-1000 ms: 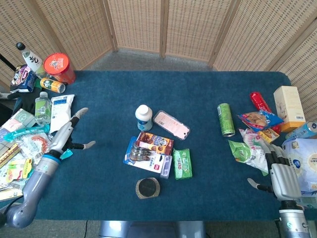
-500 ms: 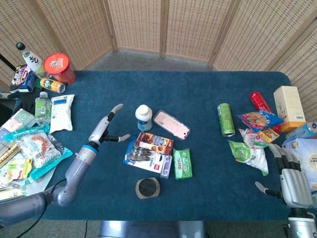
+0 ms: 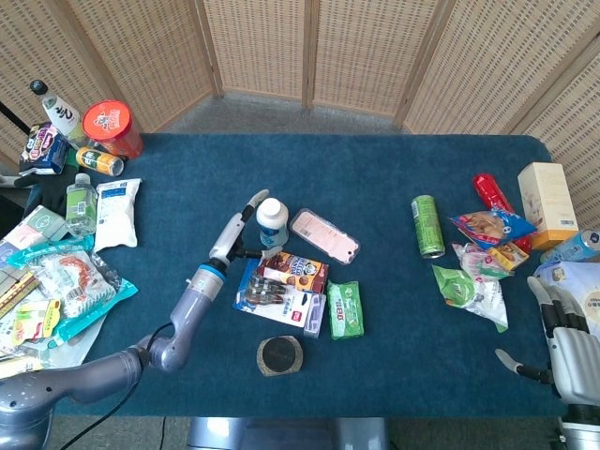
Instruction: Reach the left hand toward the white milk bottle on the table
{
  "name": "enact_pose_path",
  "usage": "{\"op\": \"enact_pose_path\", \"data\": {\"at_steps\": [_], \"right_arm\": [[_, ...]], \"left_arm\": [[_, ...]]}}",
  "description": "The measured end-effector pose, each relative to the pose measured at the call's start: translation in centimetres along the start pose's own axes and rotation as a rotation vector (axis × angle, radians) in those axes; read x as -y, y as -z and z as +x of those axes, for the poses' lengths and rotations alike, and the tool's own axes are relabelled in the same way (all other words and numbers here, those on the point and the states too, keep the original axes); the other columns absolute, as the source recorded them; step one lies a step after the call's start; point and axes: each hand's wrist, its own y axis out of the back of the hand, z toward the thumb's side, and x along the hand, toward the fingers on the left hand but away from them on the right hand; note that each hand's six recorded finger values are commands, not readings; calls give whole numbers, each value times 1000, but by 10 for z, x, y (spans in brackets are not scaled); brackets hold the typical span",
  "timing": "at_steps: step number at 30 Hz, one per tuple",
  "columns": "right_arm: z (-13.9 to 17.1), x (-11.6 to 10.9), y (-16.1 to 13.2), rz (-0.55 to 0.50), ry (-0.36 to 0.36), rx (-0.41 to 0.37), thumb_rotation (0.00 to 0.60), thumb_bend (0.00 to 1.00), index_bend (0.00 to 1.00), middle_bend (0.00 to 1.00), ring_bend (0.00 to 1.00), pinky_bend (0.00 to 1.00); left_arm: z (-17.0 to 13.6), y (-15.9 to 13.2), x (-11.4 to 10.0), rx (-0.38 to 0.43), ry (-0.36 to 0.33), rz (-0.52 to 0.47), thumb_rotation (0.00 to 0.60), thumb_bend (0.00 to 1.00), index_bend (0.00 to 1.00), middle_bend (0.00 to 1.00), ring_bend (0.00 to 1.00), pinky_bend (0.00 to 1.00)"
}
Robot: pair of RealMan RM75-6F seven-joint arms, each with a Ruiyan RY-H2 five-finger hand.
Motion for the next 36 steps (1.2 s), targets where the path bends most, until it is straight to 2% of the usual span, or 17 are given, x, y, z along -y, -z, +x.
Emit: {"op": "enact_pose_path", "data": {"at_steps": [1, 3, 4, 5, 7, 11, 16, 22, 27, 32, 36], "right_arm": [[1, 0, 0, -5, 0, 0, 600, 88, 0, 0, 0, 0], [2, -2, 0, -16, 5, 0, 600, 88, 0, 0, 0, 0], [2, -3, 1, -17, 9, 1, 600, 87, 0, 0, 0, 0], [3, -4, 1, -17, 11, 2, 600, 87, 0, 0, 0, 0], [4, -5, 1, -21, 15, 2, 600, 88, 0, 0, 0, 0], [4, -5, 3, -24, 14, 5, 600, 88, 0, 0, 0, 0], [1, 2, 5, -36, -2, 5, 600, 87, 0, 0, 0, 0], [-8, 19, 1, -66, -36, -20, 600, 88, 0, 0, 0, 0], [-14, 31, -4, -82, -63, -37, 600, 90, 0, 0, 0, 0], [-17, 37, -5, -88, -78, -39, 600, 91, 0, 0, 0, 0], [-16, 38, -8, -84, -83, -44, 600, 93, 0, 0, 0, 0]], "left_arm": [[2, 0, 3, 3, -3, -7, 600, 326, 100, 94, 72, 0], [7, 1, 10, 11, -14, -31, 600, 415, 266, 280, 302, 47], [9, 1, 12, 16, -24, -40, 600, 454, 346, 364, 406, 111], [11, 0, 13, 26, -46, -51, 600, 498, 434, 455, 514, 216], [13, -1, 13, 44, -86, -70, 600, 556, 554, 575, 627, 384], [14, -7, 2, 85, -181, -137, 600, 559, 575, 598, 641, 422], [3, -15, -15, 123, -224, -190, 600, 549, 579, 602, 640, 425], [-30, -44, -44, 209, -261, -266, 600, 544, 581, 598, 636, 421], [-69, -74, -79, 273, -288, -324, 600, 538, 578, 593, 634, 417], [-110, -94, -120, 303, -338, -320, 600, 531, 578, 592, 631, 413], [-123, -101, -132, 319, -357, -304, 600, 522, 576, 591, 630, 411]]}}
